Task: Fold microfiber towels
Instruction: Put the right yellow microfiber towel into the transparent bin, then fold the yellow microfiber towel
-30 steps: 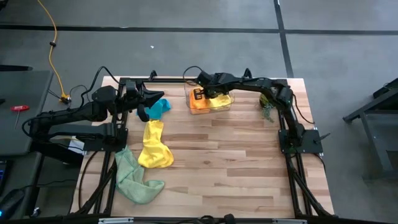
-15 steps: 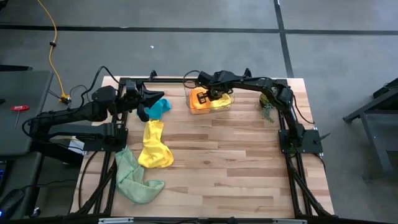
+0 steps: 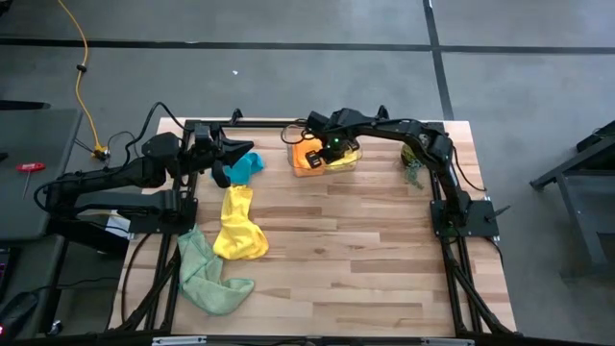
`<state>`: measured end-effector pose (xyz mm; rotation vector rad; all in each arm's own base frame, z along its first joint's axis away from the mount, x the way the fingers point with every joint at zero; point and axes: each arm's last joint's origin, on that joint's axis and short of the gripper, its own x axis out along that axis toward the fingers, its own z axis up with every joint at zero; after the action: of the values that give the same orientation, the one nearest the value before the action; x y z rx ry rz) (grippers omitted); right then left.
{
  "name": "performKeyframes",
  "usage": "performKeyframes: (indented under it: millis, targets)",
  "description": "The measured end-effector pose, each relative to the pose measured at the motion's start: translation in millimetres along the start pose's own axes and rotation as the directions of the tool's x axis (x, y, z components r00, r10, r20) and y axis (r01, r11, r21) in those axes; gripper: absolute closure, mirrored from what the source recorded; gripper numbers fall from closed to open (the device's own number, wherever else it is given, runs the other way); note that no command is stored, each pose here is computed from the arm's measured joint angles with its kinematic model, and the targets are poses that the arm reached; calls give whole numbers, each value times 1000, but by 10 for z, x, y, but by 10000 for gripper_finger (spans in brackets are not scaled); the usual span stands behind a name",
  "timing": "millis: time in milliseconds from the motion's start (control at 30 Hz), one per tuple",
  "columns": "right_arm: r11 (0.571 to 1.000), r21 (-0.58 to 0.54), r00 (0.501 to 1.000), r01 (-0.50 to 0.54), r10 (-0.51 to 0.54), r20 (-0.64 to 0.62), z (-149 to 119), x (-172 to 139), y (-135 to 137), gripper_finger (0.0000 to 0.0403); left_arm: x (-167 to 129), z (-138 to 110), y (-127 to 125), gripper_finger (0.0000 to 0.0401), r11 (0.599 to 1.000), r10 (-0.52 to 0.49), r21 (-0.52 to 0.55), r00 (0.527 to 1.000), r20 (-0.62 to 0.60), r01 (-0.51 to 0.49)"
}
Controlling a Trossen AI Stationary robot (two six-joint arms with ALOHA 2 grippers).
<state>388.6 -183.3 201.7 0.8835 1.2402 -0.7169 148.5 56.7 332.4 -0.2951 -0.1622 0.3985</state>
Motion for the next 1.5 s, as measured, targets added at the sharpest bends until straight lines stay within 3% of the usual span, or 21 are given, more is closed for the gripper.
performKeyframes:
  millis: [300, 433, 600, 767, 900, 1000, 1067, 1233, 1367, 1433, 1500]
  targets:
    - [1000, -21, 997, -8, 6, -72, -23, 97, -14, 403, 0, -3, 0, 401, 1000, 0, 2, 1000, -3, 0]
    - [999, -33, 1000, 9, -10, -29, 25, 8, -57, 403, 0, -7, 2, 401, 1000, 2, 2, 1000, -7, -2]
    - [993, -109, 991, 49, -35, 125, 63, -409, -114, 403, 0, -7, 2, 401, 1000, 2, 4, 1000, -7, -2]
    - [943, -314, 968, 106, -26, 248, -229, -800, -38, 403, 0, -8, 1, 401, 1000, -2, 11, 1000, -9, 2]
    - [922, -382, 932, 66, 80, 354, -622, -893, -110, 403, -5, -26, 2, 401, 999, -14, 35, 999, -34, 15]
    - [917, -394, 866, -57, 241, 438, -990, -926, -206, 403, -8, -49, 7, 401, 998, -13, 55, 998, -59, 17]
    - [890, -432, 791, -148, 368, 488, -1211, -959, -247, 403, -9, -70, 14, 401, 998, -7, 67, 997, -80, 12]
    - [784, -556, 529, -275, 607, 593, -1624, -1109, -320, 403, -4, -202, 42, 401, 995, -39, 81, 991, -131, 50]
    - [703, -659, 355, -267, 708, 611, -1824, -1188, -351, 403, -5, -350, 67, 401, 995, -39, 81, 985, -168, 54]
    - [681, -680, 313, -272, 731, 607, -1885, -1200, -370, 403, -7, -453, 75, 401, 996, -16, 86, 985, -172, 31]
    - [675, -686, 305, -273, 737, 603, -1912, -1210, -375, 403, -12, -528, 65, 401, 996, -5, 90, 986, -167, 20]
